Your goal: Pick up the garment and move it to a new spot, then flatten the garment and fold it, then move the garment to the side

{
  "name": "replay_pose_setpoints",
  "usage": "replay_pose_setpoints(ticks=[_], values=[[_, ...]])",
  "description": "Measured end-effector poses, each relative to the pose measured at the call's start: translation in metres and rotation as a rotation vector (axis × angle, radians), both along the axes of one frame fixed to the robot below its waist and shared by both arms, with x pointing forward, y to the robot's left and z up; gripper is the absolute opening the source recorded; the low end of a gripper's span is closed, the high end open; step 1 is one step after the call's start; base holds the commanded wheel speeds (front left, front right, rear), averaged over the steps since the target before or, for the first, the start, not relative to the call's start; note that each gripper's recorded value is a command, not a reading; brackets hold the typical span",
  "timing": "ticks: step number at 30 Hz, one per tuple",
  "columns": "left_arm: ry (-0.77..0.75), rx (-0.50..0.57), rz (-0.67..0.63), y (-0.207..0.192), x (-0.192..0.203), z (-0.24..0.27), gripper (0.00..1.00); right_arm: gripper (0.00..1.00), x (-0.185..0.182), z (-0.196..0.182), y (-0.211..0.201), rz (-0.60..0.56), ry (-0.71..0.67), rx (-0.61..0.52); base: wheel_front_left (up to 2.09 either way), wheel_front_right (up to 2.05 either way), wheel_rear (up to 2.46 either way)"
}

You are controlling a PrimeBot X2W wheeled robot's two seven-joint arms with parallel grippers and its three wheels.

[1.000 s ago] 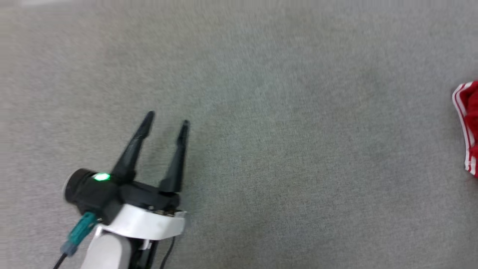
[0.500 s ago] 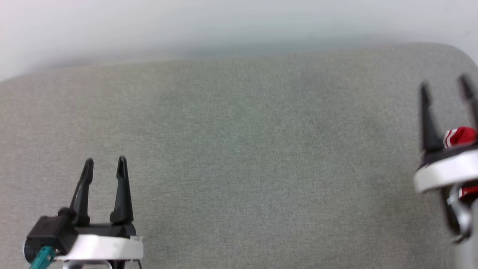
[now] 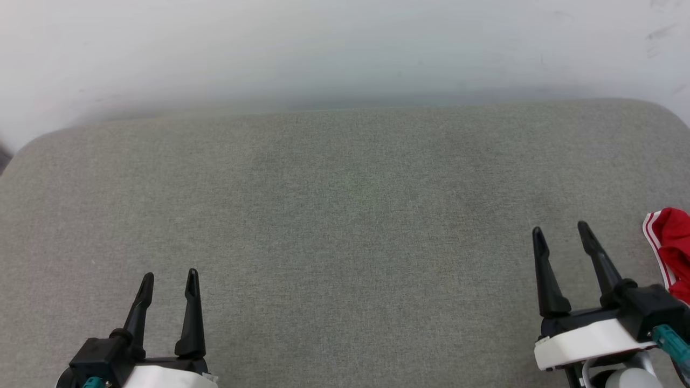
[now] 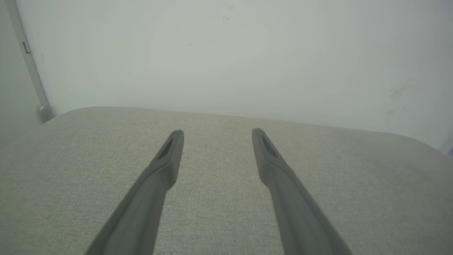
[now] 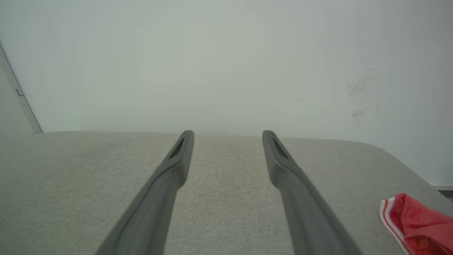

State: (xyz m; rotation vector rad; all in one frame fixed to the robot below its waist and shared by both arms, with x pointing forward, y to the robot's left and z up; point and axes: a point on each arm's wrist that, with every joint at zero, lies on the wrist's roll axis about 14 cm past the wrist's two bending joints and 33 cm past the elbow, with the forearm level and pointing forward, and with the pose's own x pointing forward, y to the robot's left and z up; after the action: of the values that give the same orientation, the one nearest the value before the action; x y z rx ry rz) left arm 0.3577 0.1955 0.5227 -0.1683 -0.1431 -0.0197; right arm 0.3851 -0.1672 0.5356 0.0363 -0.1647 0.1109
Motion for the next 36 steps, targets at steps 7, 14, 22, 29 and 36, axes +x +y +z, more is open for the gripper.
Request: replay_pose_setpoints(ticks=[7,14,22,29,36], values=[[0.001,0.022,-0.014,-0.0057,-0.0014,-0.0003,1.0,1.0,-0.0045,-0.0039,0.0032,0.008,0.007,0.042,0.0,0.0,0.0],[0.007,0.035,-0.006,-0.0034,-0.0011,-0.0018,1.0,1.0,-0.0038,-0.0067,0.0029,0.007,0.015,0.053,0.0,0.0,0.0],[0.013,0.04,-0.004,-0.003,-0.0003,-0.0037,1.0,1.0,-0.0035,-0.0043,0.0025,0.006,0.007,0.065,0.0,0.0,0.0],[0.015,0.048,0.0,-0.0016,0.0013,-0.0042,1.0,1.0,-0.0035,-0.0043,0.0017,0.003,0.007,0.074,0.0,0.0,0.0],[0.026,0.047,-0.005,-0.0033,0.0008,-0.0078,0.0,0.0,-0.0053,-0.0086,0.0006,-0.001,0.021,0.075,0.0,0.0,0.0]])
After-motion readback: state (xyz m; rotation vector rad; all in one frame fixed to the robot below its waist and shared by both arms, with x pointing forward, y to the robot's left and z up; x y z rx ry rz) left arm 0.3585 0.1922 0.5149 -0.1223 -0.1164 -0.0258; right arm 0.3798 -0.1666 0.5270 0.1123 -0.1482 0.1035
